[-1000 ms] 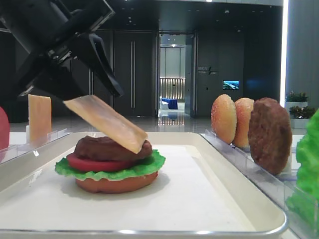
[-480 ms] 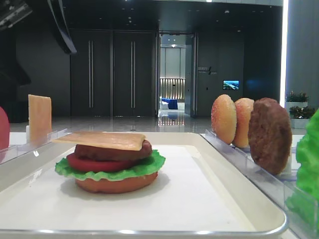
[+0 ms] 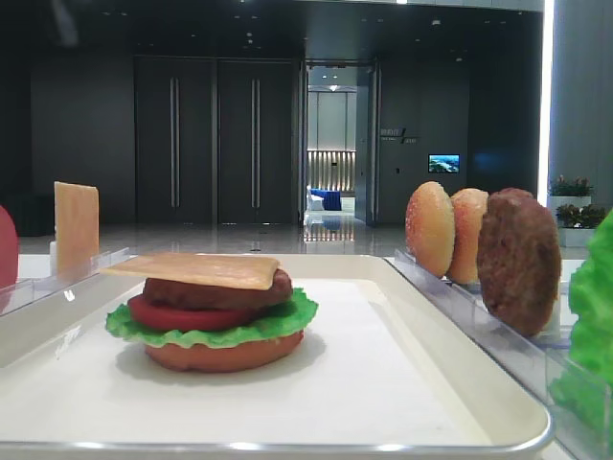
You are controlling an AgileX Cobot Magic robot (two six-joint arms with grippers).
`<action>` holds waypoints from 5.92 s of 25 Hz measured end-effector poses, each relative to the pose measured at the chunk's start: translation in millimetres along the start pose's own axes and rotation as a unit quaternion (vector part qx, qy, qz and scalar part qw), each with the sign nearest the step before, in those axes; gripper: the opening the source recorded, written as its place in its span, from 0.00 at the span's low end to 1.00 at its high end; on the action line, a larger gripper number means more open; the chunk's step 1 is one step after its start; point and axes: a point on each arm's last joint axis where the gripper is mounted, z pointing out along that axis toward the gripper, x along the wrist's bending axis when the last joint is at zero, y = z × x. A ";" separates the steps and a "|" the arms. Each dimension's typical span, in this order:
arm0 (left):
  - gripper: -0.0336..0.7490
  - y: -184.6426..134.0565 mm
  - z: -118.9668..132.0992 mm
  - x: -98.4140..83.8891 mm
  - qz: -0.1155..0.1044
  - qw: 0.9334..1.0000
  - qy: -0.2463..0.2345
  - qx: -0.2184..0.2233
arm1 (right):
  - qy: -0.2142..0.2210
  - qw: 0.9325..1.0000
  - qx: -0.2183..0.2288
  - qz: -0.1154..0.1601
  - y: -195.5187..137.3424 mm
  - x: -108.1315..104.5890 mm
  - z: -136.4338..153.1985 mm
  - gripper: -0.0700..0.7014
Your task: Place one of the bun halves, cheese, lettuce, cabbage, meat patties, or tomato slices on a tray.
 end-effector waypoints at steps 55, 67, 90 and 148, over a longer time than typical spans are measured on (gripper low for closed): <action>0.76 -273.3 -39.9 76.3 0.021 0.963 0.101 -0.248 | 0.000 1.000 0.000 0.000 0.0 0.1 0.0 0.76; 0.76 -309.8 -52.7 72.3 0.049 0.922 0.096 -0.372 | 0.000 1.000 0.000 0.000 0.0 0.1 0.0 0.76; 0.73 -309.7 -52.6 71.7 0.052 0.922 0.093 -0.372 | 0.000 1.000 0.000 0.000 0.0 0.1 0.0 0.76; 0.37 -309.7 -52.6 71.7 0.052 0.922 0.093 -0.372 | 0.000 1.000 0.000 0.000 0.0 0.1 0.0 0.76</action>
